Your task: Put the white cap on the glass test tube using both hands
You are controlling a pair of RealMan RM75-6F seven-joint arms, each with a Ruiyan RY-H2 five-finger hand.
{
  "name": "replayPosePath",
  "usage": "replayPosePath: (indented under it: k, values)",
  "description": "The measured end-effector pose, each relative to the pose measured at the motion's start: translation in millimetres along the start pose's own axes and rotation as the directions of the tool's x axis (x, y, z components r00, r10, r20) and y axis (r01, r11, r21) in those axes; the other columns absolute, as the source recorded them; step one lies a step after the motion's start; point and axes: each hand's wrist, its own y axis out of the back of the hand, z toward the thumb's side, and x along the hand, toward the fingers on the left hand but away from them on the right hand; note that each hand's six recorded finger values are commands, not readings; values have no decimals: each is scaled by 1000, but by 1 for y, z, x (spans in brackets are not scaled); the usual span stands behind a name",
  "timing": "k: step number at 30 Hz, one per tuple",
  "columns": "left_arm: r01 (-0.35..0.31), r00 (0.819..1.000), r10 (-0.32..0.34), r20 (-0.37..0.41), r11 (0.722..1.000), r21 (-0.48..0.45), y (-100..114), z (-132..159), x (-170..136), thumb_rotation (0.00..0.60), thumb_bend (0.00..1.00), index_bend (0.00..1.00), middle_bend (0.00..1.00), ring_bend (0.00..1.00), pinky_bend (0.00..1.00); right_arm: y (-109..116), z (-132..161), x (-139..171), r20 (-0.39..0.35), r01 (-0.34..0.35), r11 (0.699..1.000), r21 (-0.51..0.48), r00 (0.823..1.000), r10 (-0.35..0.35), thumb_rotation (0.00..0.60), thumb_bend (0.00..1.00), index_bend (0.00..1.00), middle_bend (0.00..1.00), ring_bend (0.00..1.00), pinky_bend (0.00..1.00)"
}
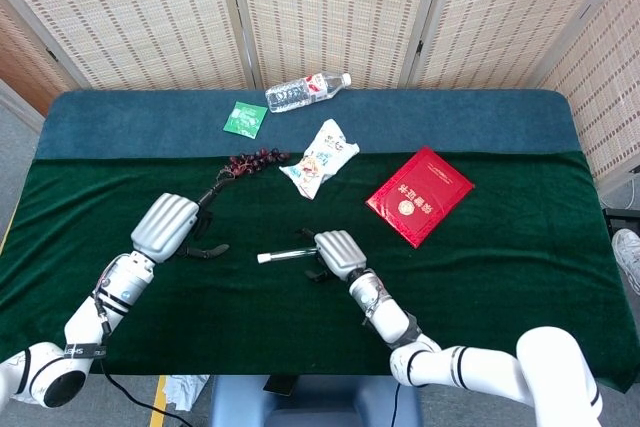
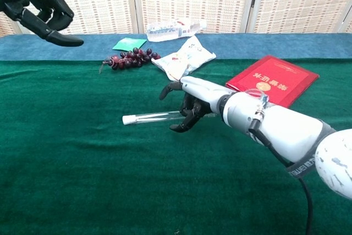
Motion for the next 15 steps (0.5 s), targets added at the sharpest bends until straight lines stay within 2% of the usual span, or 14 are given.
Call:
replayPosePath:
  k: [3,6,9,12,14,15]
  values:
    - [-5,1000,5,-29,1000,-1,1,-9,-4,471,261,104,795,694,812,13,-1,5,-10,34,999,-15,999,-34,600,463,210,980,1000,1000]
    - [-16,997,16,-78,1000,4,5,-25,-11,476,264,126,716,634,691,40,-10,17,-12,105,995,-2,994,-105,600,462,287,928,1000,1000]
    - [-8,989,8,-146,1000,4,5,-45,-23,480,266,154,589,511,519,75,-26,37,-1,199,979,36,980,-199,600,462,347,818,970,974]
    - [-14,975,17,-222,1000,13,6,-67,-39,509,267,175,522,424,444,113,-48,67,20,296,950,101,954,-299,600,463,364,653,807,795]
    - [-29,962,36,-270,999,30,8,-80,-50,530,267,185,479,377,385,135,-65,91,39,342,927,155,935,-352,600,462,354,464,577,553]
    - [-40,952,53,-302,998,47,10,-89,-58,535,268,185,457,348,353,143,-72,101,47,355,918,179,929,-368,600,462,343,400,496,473]
